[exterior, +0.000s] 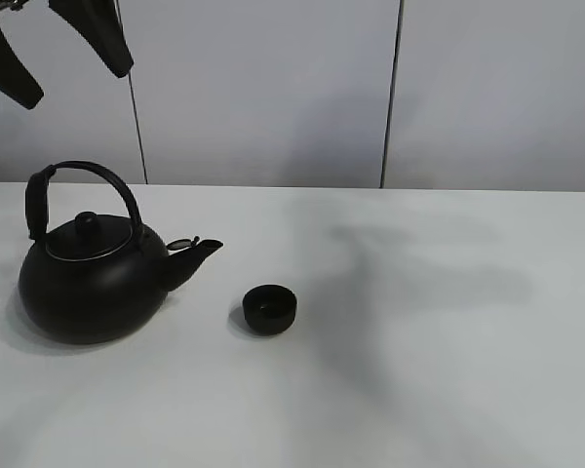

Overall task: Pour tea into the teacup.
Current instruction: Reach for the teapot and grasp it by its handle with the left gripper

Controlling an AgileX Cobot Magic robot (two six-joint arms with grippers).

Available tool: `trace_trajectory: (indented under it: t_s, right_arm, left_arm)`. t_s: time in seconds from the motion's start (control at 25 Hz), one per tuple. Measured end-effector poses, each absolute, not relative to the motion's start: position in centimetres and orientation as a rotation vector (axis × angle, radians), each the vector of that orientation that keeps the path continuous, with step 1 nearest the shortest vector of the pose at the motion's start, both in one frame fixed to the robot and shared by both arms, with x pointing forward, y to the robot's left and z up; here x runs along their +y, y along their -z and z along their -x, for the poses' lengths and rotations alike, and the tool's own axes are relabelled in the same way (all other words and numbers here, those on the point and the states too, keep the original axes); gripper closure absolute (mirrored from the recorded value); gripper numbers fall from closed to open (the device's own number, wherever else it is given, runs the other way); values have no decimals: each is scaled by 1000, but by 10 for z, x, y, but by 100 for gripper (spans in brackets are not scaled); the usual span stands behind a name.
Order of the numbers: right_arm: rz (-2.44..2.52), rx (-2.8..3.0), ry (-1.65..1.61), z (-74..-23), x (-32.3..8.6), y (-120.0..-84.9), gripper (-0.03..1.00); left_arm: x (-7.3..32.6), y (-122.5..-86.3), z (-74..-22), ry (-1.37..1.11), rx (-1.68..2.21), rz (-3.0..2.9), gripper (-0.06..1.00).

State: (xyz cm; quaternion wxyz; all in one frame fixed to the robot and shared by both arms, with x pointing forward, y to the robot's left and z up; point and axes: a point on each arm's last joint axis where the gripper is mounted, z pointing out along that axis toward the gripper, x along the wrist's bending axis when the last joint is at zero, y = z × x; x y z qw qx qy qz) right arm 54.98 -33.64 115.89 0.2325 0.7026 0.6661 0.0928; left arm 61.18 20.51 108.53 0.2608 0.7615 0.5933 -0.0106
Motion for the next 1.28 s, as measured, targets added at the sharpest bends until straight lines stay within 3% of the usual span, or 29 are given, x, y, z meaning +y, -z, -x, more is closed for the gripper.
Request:
trace_trajectory:
  t_s: [0.2,0.36,0.6,0.8,0.96,1.28]
  right_arm:
    - [-1882,1731,-505,-485,-325,-1209,42]
    - [-1852,1683,-618,-410,-316,-1214,42]
    - [-1832,1625,-721,-295,-304,-1160,42]
    - [-1768,1563,-790,-235,-299,-1097,42]
    - [-1656,1529,-836,-210,-298,-1074,42]
    - [-1620,1552,-852,-207,-295,-1066,42]
  left_arm:
    - [205,-1085,-612,29,1606,-2062,25]
    - [205,-1085,-612,29,1606,-2062,25]
    - [205,-1085,-612,29,1606,-2062,25]
    - [205,-1085,-612,29,1606,-2062,25]
    - [205,-1085,-612,29,1606,-2062,25]
    - [205,-1085,-612,29,1606,-2062,25]
